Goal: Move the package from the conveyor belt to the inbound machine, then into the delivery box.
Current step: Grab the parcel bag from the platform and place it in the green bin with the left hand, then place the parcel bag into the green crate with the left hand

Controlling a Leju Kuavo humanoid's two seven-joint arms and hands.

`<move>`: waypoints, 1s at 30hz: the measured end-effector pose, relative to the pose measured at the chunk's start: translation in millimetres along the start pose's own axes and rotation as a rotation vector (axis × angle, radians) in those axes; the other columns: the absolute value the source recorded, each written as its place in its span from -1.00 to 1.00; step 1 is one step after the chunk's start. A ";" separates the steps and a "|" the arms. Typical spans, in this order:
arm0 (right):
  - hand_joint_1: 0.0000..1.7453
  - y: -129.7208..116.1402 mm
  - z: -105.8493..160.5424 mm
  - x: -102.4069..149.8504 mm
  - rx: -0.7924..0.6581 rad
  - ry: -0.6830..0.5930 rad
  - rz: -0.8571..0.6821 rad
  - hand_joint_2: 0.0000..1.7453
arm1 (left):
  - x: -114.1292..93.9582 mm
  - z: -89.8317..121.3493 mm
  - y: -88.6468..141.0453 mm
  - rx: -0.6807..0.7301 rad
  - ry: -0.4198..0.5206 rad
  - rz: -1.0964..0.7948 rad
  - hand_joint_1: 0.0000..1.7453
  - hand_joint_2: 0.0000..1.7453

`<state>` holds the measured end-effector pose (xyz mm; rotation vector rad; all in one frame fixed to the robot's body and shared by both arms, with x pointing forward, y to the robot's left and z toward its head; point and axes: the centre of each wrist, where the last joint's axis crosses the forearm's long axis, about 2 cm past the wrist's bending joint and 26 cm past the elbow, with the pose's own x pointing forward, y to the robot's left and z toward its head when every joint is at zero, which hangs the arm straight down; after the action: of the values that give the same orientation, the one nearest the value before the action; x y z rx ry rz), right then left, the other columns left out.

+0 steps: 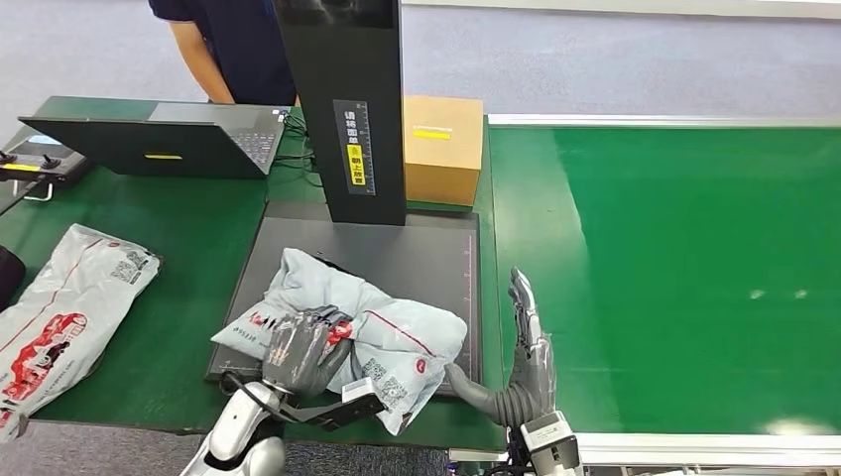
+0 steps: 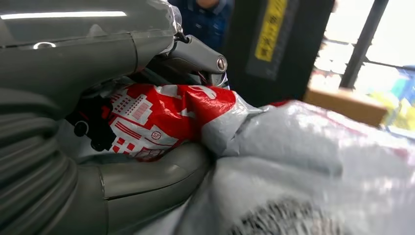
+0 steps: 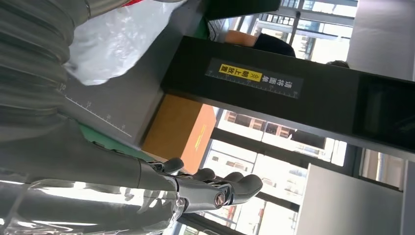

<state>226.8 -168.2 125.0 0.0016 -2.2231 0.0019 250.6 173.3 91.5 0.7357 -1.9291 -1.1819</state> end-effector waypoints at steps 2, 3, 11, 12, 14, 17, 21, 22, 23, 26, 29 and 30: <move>-1.00 1.6 -1.1 -1.4 0.002 0.003 -0.007 1.00 | 3.6 9.7 7.1 0.087 0.025 0.010 1.00 1.00; -1.00 2.6 -1.8 -2.0 0.003 0.005 -0.011 1.00 | 5.1 14.2 12.1 0.140 0.035 0.013 1.00 1.00; -1.00 8.5 -3.7 -5.6 -0.005 0.016 -0.018 1.00 | 7.5 32.1 45.3 0.429 0.041 -0.040 1.00 1.00; -1.00 9.1 -3.4 -5.9 -0.006 0.018 -0.017 1.00 | 7.8 32.1 48.5 0.447 0.032 -0.052 1.00 1.00; -1.00 10.6 -2.5 -6.3 -0.006 0.021 -0.015 1.00 | 8.5 32.1 55.3 0.478 0.013 -0.077 1.00 1.00; -1.00 13.1 -1.3 -6.5 -0.005 0.025 -0.013 1.00 | 9.0 31.4 67.3 0.526 -0.013 -0.108 1.00 1.00; -1.00 16.3 0.1 -6.4 0.001 0.027 -0.011 1.00 | 3.8 30.8 81.3 0.585 -0.038 -0.137 1.00 1.00; -1.00 17.0 0.6 -6.4 0.001 0.028 -0.011 1.00 | 0.8 30.8 84.9 0.601 -0.041 -0.145 1.00 1.00; -1.00 17.8 1.0 -6.4 0.002 0.029 -0.011 1.00 | -3.4 31.2 89.1 0.620 -0.040 -0.156 1.00 1.00; -1.00 19.8 1.6 -6.7 0.007 0.031 -0.014 1.00 | -20.6 31.6 103.1 0.676 -0.030 -0.208 1.00 1.00; -1.00 22.3 0.9 -7.2 0.014 0.033 -0.022 1.00 | -45.1 31.5 119.1 0.737 0.004 -0.266 1.00 1.00; -1.00 23.5 0.6 -7.2 0.017 0.033 -0.026 1.00 | -54.4 31.9 124.2 0.758 0.026 -0.279 1.00 1.00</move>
<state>230.7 -144.7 118.9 0.0397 -2.1903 0.0068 243.6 281.8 178.7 1.4364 -2.3089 -0.5455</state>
